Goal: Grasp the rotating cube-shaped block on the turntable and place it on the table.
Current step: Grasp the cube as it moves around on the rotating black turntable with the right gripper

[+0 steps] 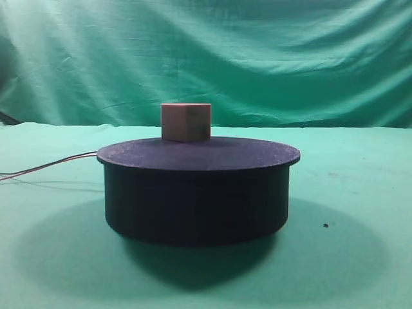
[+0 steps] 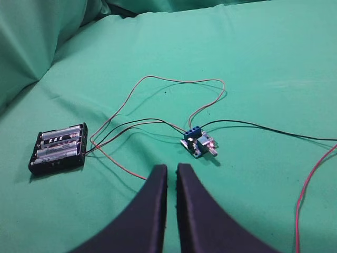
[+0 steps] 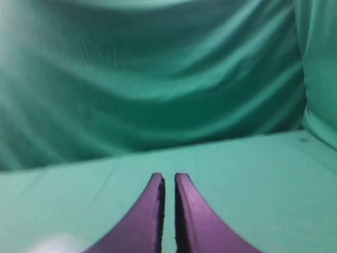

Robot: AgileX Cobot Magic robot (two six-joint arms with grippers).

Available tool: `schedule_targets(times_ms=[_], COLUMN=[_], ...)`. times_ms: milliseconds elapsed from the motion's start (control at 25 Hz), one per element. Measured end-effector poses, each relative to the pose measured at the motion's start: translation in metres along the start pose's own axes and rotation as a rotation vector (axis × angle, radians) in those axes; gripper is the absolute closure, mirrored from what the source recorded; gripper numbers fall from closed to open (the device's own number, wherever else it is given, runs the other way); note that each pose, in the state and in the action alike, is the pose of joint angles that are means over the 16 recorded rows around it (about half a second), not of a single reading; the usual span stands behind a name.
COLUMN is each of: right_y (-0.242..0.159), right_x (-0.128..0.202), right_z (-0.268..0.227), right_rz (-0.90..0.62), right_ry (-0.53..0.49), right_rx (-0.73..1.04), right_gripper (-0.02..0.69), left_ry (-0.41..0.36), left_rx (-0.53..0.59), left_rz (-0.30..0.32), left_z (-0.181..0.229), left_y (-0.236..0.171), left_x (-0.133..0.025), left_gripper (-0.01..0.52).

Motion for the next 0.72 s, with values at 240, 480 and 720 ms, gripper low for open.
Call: schedule_targets(times_ms=[240,480,720], right_y=[0.038,0.052,0.045], right_x=[0.001,0.008,0.015], right_z=[0.006,0.022,0.038], right_rz=[0.041,-0.007,-0.039], right_ry=[0.013,0.079,0.158], right_rx=[0.0,0.268,0.567], right_gripper=[0.617,0.617,0.617], left_ry=[0.0,0.0,0.0], left_rx=[0.0,0.0,0.0], left_rz=[0.0,0.0,0.0], left_z=[0.0,0.0,0.0], left_y=[0.0,0.0,0.0], left_x=[0.0,0.0,0.0], left_gripper=[0.514,0.514,0.514])
Point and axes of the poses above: a point on each arm's last joint axis where the gripper is mounted, z pointing out along that axis toward the gripper, x along the wrist's bending axis when the last joint is at zero, y = z × x, the point moved 2 cm from there along z, pointing out along that axis toward the gripper, and after that the axes turned 9 degrees about -z, right-handed, at the moved point
